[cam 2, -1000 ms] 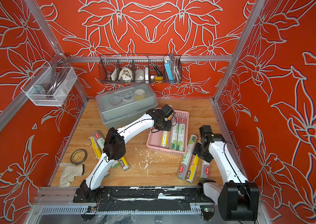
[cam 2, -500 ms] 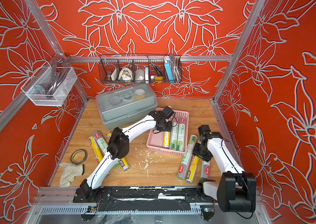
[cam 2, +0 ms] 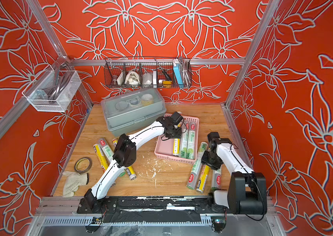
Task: Put the plastic wrap into the basket
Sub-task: Place the plastic wrap in the basket.
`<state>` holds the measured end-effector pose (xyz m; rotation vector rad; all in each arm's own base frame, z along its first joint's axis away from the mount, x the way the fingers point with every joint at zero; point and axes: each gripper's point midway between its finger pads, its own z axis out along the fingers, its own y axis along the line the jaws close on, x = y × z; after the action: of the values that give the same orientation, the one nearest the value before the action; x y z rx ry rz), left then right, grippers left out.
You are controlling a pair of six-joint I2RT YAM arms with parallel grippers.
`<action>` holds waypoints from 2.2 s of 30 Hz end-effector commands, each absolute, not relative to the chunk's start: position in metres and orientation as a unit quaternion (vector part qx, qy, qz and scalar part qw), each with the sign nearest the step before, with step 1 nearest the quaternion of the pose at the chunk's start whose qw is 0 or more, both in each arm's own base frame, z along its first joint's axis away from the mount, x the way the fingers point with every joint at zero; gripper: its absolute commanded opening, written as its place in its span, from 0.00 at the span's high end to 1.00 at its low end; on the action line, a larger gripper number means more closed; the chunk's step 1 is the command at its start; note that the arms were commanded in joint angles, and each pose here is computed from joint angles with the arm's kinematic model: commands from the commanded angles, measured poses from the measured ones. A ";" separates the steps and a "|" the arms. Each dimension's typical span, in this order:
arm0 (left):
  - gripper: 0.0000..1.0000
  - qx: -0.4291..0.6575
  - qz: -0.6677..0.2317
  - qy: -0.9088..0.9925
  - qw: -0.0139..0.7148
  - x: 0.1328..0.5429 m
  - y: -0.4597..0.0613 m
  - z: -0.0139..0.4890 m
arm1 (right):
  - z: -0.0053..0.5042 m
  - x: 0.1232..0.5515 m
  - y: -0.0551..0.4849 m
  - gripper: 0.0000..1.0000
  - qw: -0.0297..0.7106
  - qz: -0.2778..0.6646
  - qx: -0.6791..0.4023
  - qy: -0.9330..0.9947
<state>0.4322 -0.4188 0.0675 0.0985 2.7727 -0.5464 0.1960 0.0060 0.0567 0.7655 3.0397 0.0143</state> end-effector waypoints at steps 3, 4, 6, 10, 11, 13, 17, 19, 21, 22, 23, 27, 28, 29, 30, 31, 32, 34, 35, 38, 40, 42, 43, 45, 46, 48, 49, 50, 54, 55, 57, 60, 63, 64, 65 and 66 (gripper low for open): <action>0.45 0.030 -0.185 0.973 0.135 0.430 -0.420 0.038 | 0.049 0.195 0.006 0.49 -0.002 0.008 0.252 0.968; 0.45 0.030 -0.185 0.973 0.135 0.430 -0.421 0.037 | 0.048 0.195 0.006 0.49 -0.002 0.007 0.252 0.968; 0.45 0.032 -0.184 0.973 0.133 0.431 -0.421 0.035 | 0.048 0.195 0.006 0.49 -0.002 0.006 0.253 0.967; 0.44 0.032 -0.183 0.974 0.131 0.431 -0.421 0.031 | 0.047 0.195 0.006 0.49 0.000 0.008 0.256 0.967; 0.44 0.032 -0.182 0.974 0.131 0.432 -0.421 0.029 | 0.047 0.195 0.005 0.49 0.000 0.007 0.256 0.967; 0.43 0.029 -0.177 0.975 0.129 0.432 -0.418 0.026 | 0.047 0.194 0.006 0.49 0.000 0.008 0.257 0.966; 0.46 0.032 -0.169 0.977 0.124 0.426 -0.414 0.032 | 0.049 0.194 0.006 0.49 0.005 0.009 0.258 0.966; 0.50 0.035 -0.175 0.975 0.130 0.423 -0.414 0.041 | 0.051 0.196 0.006 0.49 0.009 0.010 0.258 0.966; 0.56 0.039 -0.182 0.972 0.140 0.421 -0.414 0.056 | 0.051 0.196 0.006 0.49 0.010 0.010 0.258 0.966; 0.58 0.039 -0.185 0.972 0.141 0.420 -0.414 0.062 | 0.050 0.195 0.006 0.49 0.008 0.010 0.257 0.966; 0.61 0.039 -0.189 0.971 0.142 0.419 -0.414 0.068 | 0.050 0.195 0.006 0.49 0.007 0.011 0.257 0.966; 0.68 0.038 -0.192 0.971 0.139 0.412 -0.410 0.087 | 0.051 0.196 0.006 0.49 0.008 0.011 0.255 0.967; 0.68 0.037 -0.192 0.971 0.137 0.410 -0.409 0.089 | 0.051 0.196 0.006 0.49 0.008 0.010 0.254 0.967; 0.68 0.039 -0.193 0.971 0.134 0.409 -0.409 0.091 | 0.051 0.196 0.005 0.49 0.010 0.009 0.254 0.967; 0.68 0.040 -0.194 0.972 0.129 0.407 -0.409 0.091 | 0.052 0.196 0.005 0.49 0.011 0.009 0.253 0.967; 0.68 0.040 -0.194 0.973 0.123 0.405 -0.409 0.090 | 0.052 0.196 0.005 0.49 0.010 0.009 0.253 0.967; 0.68 0.039 -0.191 0.974 0.114 0.403 -0.409 0.088 | 0.053 0.196 0.006 0.49 0.011 0.010 0.253 0.967; 0.67 0.041 -0.192 0.975 0.103 0.400 -0.410 0.083 | 0.052 0.196 0.006 0.49 0.011 0.011 0.252 0.968; 0.66 0.041 -0.191 0.976 0.099 0.400 -0.411 0.079 | 0.052 0.196 0.006 0.49 0.011 0.011 0.252 0.967; 0.65 0.044 -0.190 0.977 0.087 0.398 -0.414 0.070 | 0.052 0.197 0.006 0.49 0.011 0.011 0.251 0.968; 0.64 0.046 -0.186 0.978 0.078 0.396 -0.414 0.067 | 0.053 0.197 0.006 0.49 0.011 0.010 0.251 0.968; 0.62 0.048 -0.184 0.979 0.078 0.394 -0.416 0.066 | 0.053 0.198 0.006 0.49 0.012 0.011 0.251 0.968; 0.60 0.050 -0.184 0.978 0.080 0.393 -0.417 0.064 | 0.053 0.197 0.006 0.49 0.011 0.010 0.251 0.968; 0.57 0.050 -0.184 0.978 0.082 0.395 -0.419 0.062 | 0.053 0.198 0.006 0.49 0.012 0.011 0.252 0.968; 0.56 0.050 -0.182 0.979 0.082 0.396 -0.419 0.059 | 0.053 0.198 0.006 0.49 0.012 0.012 0.252 0.968; 0.55 0.050 -0.177 0.980 0.081 0.398 -0.419 0.052 | 0.053 0.198 0.006 0.49 0.012 0.012 0.251 0.968; 0.54 0.050 -0.175 0.980 0.079 0.398 -0.419 0.049 | 0.053 0.198 0.006 0.49 0.012 0.011 0.251 0.968; 0.54 0.051 -0.175 0.980 0.079 0.398 -0.420 0.047 | 0.054 0.198 0.006 0.49 0.013 0.011 0.250 0.968; 0.49 0.050 -0.164 0.982 0.082 0.401 -0.418 0.038 | 0.054 0.199 0.006 0.49 0.014 0.011 0.250 0.968; 0.48 0.050 -0.162 0.982 0.085 0.402 -0.417 0.037 | 0.054 0.199 0.006 0.49 0.014 0.011 0.249 0.968; 0.47 0.051 -0.160 0.982 0.088 0.404 -0.417 0.036 | 0.055 0.200 0.006 0.49 0.014 0.011 0.249 0.968; 0.46 0.052 -0.160 0.982 0.090 0.405 -0.418 0.036 | 0.054 0.200 0.006 0.50 0.014 0.011 0.248 0.969; 0.47 0.051 -0.164 0.981 0.092 0.405 -0.419 0.038 | 0.055 0.200 0.006 0.50 0.014 0.011 0.248 0.969; 0.47 0.052 -0.166 0.980 0.092 0.405 -0.420 0.039 | 0.055 0.200 0.005 0.50 0.014 0.010 0.248 0.969; 0.47 0.052 -0.169 0.980 0.091 0.405 -0.421 0.040 | 0.056 0.200 0.005 0.50 0.015 0.010 0.248 0.969; 0.47 0.053 -0.173 0.979 0.091 0.405 -0.422 0.042 | 0.056 0.200 0.005 0.50 0.015 0.010 0.248 0.968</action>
<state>0.4074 -0.4134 0.0389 0.1215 2.9190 -0.4878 0.2009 0.0063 0.0520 0.7720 3.0152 0.0258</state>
